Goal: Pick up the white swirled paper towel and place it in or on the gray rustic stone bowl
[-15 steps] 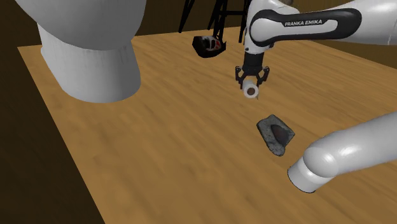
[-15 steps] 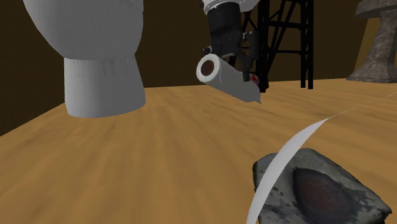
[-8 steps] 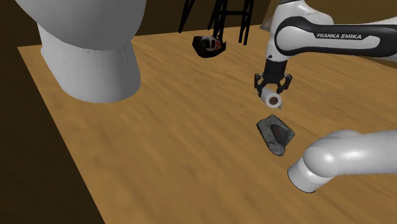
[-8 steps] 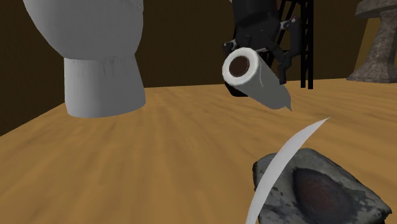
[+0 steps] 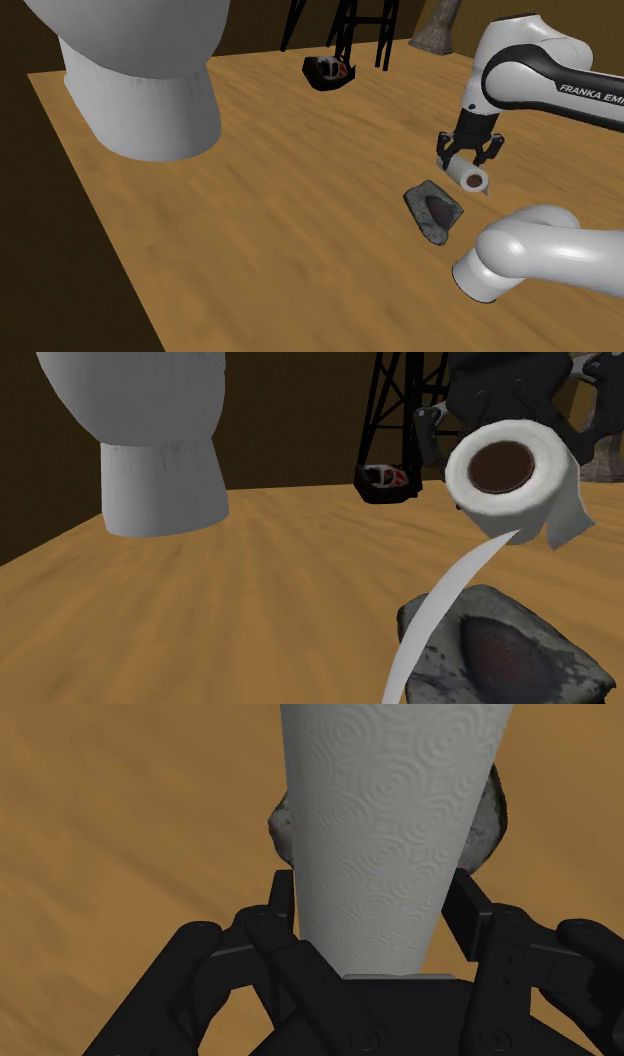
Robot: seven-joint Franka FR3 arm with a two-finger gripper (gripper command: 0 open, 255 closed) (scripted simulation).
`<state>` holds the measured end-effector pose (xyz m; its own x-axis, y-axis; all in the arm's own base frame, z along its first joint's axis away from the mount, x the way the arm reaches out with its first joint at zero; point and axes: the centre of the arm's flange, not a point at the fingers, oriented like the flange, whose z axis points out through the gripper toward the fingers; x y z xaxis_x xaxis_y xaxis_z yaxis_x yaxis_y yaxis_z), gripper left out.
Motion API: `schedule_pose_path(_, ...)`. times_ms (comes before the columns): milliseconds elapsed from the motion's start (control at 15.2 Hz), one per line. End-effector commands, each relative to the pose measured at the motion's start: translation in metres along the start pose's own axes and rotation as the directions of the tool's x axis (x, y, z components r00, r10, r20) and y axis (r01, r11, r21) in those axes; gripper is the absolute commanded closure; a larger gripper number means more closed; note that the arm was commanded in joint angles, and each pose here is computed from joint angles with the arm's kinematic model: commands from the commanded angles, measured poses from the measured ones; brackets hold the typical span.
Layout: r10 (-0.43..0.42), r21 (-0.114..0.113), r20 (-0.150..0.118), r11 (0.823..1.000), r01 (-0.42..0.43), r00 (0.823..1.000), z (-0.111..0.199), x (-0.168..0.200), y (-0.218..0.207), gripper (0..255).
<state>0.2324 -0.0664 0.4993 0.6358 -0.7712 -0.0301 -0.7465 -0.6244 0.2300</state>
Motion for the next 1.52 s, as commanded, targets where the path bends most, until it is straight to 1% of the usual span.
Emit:
schedule_pose_path(0,-0.001,0.0,0.0,1.0,0.001,1.0,0.003,-0.013,0.025,255)
schedule_pose_path(924,-0.001,0.0,0.0,1.0,0.001,1.0,0.076,-0.011,0.008,255)
schedule_pose_path(1452,-0.001,0.0,0.0,1.0,0.001,1.0,0.076,-0.011,0.008,255)
